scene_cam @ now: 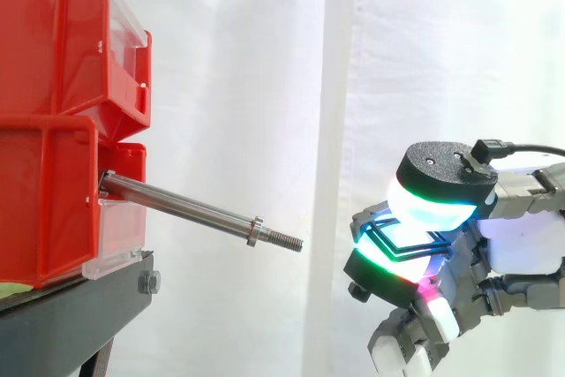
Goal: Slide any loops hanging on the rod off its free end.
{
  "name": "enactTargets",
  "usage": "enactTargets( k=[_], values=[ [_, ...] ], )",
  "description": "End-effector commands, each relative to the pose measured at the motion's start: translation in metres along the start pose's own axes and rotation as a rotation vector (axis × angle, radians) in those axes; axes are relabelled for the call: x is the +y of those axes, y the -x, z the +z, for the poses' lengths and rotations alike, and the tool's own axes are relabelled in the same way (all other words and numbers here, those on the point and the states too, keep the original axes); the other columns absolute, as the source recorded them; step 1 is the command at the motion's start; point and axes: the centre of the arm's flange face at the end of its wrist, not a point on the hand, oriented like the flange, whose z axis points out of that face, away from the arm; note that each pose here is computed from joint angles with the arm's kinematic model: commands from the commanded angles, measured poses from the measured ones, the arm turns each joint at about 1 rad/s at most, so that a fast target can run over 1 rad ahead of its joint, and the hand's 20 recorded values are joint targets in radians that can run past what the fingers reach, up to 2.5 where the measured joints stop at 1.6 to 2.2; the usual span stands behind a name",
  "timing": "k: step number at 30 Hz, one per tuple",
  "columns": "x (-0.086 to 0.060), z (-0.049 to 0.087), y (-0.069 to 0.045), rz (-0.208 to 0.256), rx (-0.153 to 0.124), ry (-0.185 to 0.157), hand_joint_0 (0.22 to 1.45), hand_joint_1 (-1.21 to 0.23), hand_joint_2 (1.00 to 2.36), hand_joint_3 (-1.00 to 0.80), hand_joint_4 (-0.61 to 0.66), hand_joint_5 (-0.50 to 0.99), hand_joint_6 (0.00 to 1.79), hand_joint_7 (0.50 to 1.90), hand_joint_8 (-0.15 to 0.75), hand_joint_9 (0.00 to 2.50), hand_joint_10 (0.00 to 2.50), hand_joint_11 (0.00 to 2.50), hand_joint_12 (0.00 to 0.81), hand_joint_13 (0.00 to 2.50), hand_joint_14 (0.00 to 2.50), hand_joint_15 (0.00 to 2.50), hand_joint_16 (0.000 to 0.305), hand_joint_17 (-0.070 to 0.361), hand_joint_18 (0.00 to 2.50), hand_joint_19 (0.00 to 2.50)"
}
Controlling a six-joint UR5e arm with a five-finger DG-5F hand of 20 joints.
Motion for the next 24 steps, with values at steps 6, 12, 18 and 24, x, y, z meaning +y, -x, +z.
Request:
enactTargets(
  k=[6, 12, 18, 24],
  values=[
    [-0.0002, -0.0001, -0.0021, -0.002, -0.004, -0.003, 0.6, -0.54, 1.01, -0.31, 0.3, -0.06, 0.7, 1.54, 0.271, 1.07, 0.01, 0.52, 0.266, 0.75, 0.01, 0.28, 0.034, 0.076, 0.63, 0.42],
    [0.0005, -0.0002, -0.0042, -0.002, -0.01, -0.005, 0.59, -0.53, 1.02, -0.24, 0.29, -0.06, 0.7, 1.54, 0.283, 1.07, 0.01, 0.54, 0.266, 0.74, 0.01, 0.28, 0.034, 0.075, 0.62, 0.42],
    [0.0014, -0.0001, -0.0068, 0.0, -0.011, -0.004, 0.58, -0.55, 1.01, -0.16, 0.3, -0.07, 0.73, 1.43, 0.329, 1.07, 0.01, 0.54, 0.306, 0.76, 0.01, 0.25, 0.041, 0.092, 0.67, 0.36],
    [0.0021, -0.0004, -0.0095, -0.002, -0.011, -0.006, 0.57, -0.75, 1.01, -0.1, 0.33, -0.16, 0.86, 1.18, 0.365, 1.01, 0.01, 0.63, 0.348, 0.76, 0.01, 0.25, 0.047, 0.105, 0.7, 0.32]
  ],
)
